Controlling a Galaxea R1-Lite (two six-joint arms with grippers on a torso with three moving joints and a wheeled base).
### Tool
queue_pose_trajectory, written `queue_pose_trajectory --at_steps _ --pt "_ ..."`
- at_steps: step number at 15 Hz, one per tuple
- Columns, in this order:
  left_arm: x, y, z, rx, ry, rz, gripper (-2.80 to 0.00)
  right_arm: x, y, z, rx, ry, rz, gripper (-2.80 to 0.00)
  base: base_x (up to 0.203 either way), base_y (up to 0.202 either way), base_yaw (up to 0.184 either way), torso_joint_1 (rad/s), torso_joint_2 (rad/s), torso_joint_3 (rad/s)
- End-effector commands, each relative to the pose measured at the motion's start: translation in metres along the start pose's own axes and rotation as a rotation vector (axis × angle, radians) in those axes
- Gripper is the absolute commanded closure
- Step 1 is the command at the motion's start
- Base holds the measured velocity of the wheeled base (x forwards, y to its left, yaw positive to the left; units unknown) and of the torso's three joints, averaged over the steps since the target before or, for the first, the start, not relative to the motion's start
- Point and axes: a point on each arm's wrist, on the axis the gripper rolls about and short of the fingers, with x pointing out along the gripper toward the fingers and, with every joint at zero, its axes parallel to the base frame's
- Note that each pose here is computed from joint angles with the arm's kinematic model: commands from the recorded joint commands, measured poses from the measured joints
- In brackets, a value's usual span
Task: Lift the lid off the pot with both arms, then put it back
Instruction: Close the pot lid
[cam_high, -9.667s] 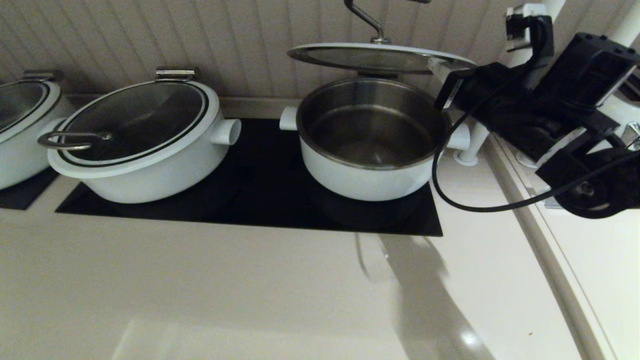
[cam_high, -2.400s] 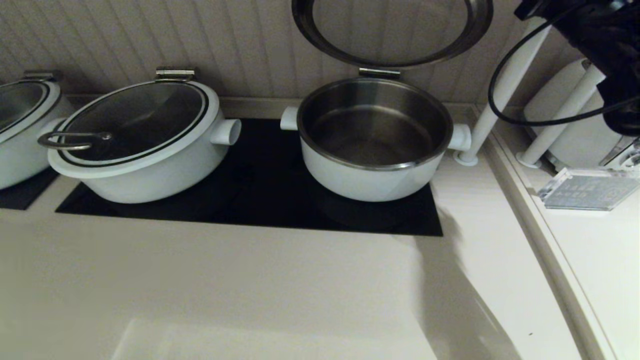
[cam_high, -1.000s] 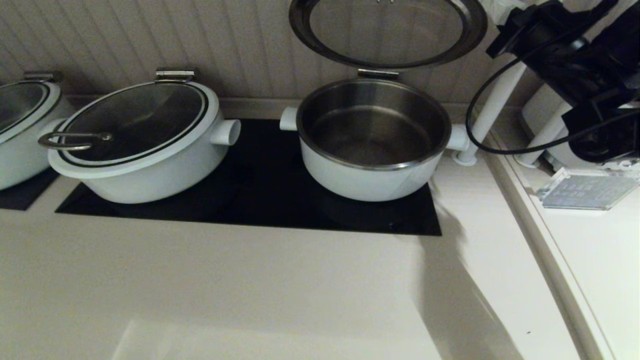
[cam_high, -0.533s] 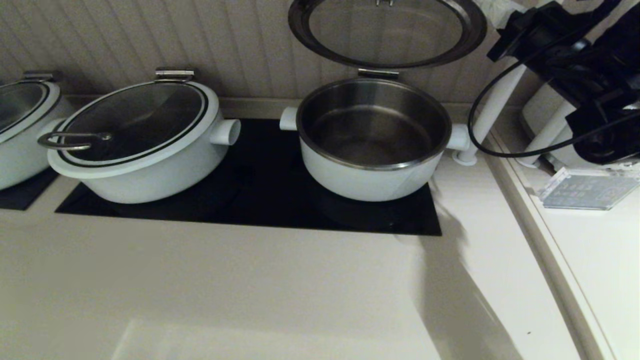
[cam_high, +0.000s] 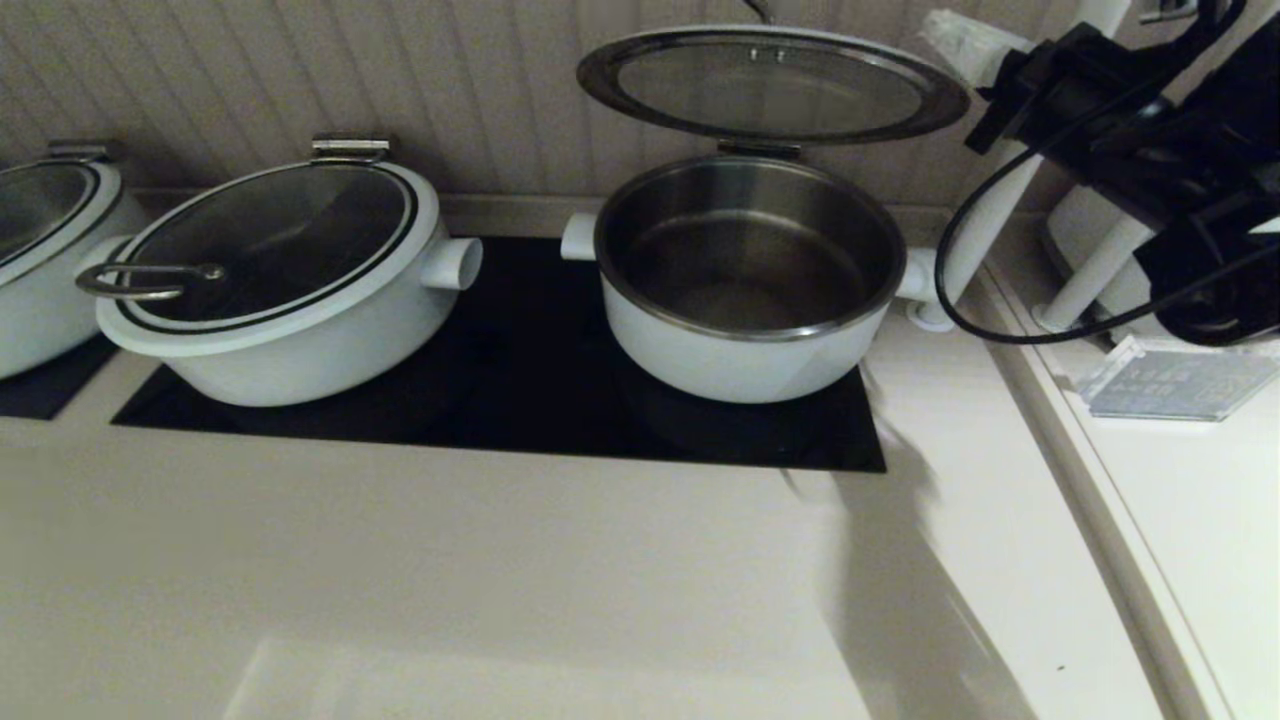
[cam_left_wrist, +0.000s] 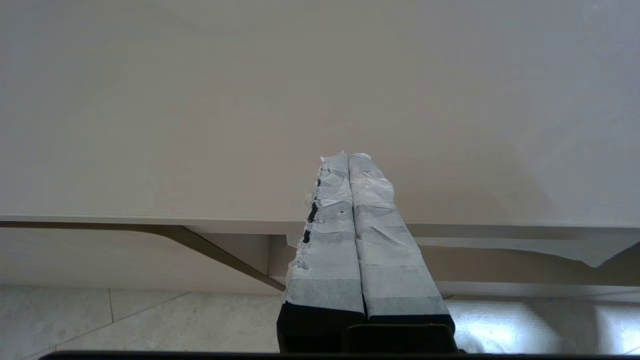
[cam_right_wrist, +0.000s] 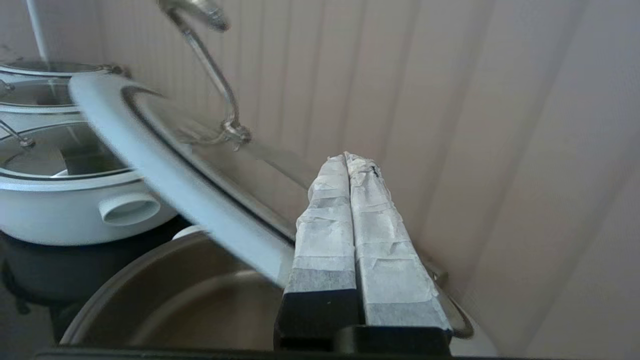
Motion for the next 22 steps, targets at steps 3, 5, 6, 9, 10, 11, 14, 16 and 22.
queue_pose_trajectory --at_steps 3,5,6,9,10,11,14,16,22 --pt "0.000 0.000 0.000 0.000 0.000 0.000 0.00 -0.003 0.015 -0.001 0.029 0.013 0.026 0.00 0.000 0.000 0.000 0.000 0.00 0.000" --pt "0.000 0.000 0.000 0.000 0.000 0.000 0.00 -0.004 0.020 -0.006 0.035 0.014 0.034 0.00 0.000 0.000 0.000 0.000 0.00 0.000" --pt "0.000 0.000 0.000 0.000 0.000 -0.001 0.00 -0.005 0.023 -0.008 0.041 0.017 0.037 0.00 0.000 0.000 0.000 0.000 0.00 0.000" --pt "0.000 0.000 0.000 -0.001 0.002 0.000 0.00 -0.008 0.032 -0.011 0.061 0.031 0.053 0.00 0.000 0.000 0.000 0.000 0.00 0.000" --pt "0.000 0.000 0.000 0.000 0.001 0.001 0.00 -0.010 0.033 -0.013 0.063 0.033 0.054 0.00 0.000 0.000 0.000 0.000 0.00 0.000" --pt "0.000 0.000 0.000 0.000 0.000 -0.001 0.00 -0.012 0.036 -0.015 0.068 0.037 0.056 0.00 0.000 0.000 0.000 0.000 0.00 0.000" --pt "0.000 0.000 0.000 -0.001 0.002 0.001 0.00 -0.017 0.042 -0.023 0.078 0.047 0.060 0.00 0.000 0.000 0.000 0.000 0.00 0.000" --pt "0.000 0.000 0.000 0.000 0.001 0.000 0.00 -0.022 0.046 -0.029 0.090 0.063 0.061 0.00 0.000 0.000 0.000 0.000 0.00 0.000" --pt "0.000 0.000 0.000 0.000 0.001 0.000 0.00 -0.038 0.059 -0.046 0.114 0.090 0.068 0.00 0.000 0.000 0.000 0.000 0.00 0.000"
